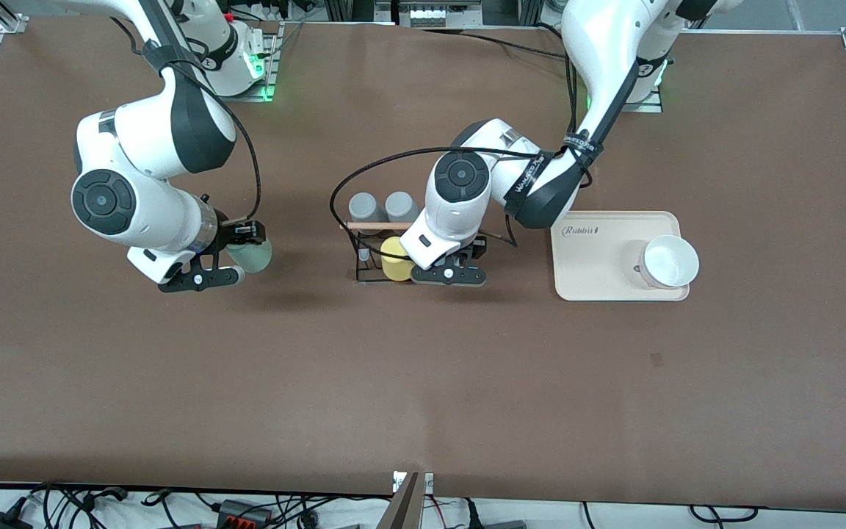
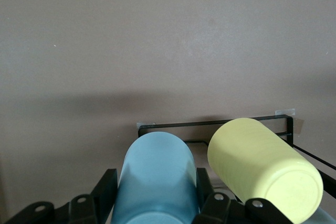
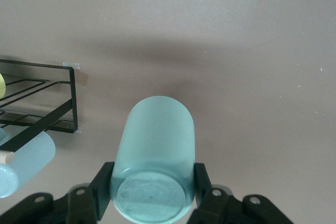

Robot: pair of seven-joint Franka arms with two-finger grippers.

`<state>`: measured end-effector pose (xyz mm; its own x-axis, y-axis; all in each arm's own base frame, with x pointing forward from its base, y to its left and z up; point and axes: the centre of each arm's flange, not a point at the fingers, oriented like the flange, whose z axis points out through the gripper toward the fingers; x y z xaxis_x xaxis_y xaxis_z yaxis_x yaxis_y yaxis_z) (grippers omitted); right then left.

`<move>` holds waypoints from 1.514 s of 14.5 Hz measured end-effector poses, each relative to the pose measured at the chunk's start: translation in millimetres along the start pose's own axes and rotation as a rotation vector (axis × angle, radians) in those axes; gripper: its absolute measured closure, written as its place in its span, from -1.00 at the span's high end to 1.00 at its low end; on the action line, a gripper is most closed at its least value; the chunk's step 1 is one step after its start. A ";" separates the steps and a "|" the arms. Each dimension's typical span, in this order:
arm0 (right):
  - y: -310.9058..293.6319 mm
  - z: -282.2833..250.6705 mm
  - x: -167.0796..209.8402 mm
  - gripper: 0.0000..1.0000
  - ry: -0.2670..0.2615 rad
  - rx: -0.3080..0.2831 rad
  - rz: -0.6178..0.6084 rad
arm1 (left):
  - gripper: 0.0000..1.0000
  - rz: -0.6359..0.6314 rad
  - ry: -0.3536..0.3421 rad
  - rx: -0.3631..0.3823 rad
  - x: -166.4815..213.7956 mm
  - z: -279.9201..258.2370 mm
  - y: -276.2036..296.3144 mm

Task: Hang scattered cups on rack with three cups
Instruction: 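Release the blue cup while the right gripper carries the green cup over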

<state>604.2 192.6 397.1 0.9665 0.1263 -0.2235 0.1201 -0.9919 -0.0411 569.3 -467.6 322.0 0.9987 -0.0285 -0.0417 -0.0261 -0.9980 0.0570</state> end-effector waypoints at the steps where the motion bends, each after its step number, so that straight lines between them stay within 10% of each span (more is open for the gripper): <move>1: -0.3 0.4 0.1 0.30 -0.001 0.000 0.000 | 0.30 0.001 -0.001 0.001 0.0 0.7 -0.2; 12: -18.5 -4.2 0.1 0.30 0.013 0.003 -0.026 | 0.31 0.024 -0.009 0.007 -0.2 8.7 -1.0; 16: -25.8 -9.7 -0.1 0.30 0.018 0.043 -0.023 | 0.96 0.025 -0.009 0.007 0.0 9.7 -1.0; 22: -37.7 -6.0 -0.9 0.30 0.014 0.043 -0.021 | 1.00 0.001 0.019 -0.010 14.2 -16.9 -14.1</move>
<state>600.2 229.8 404.7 0.9669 0.1469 -0.2088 0.1312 -0.9875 -0.0871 584.6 -453.0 337.4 0.9993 -0.0283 -0.0228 -0.0267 -0.9974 0.0670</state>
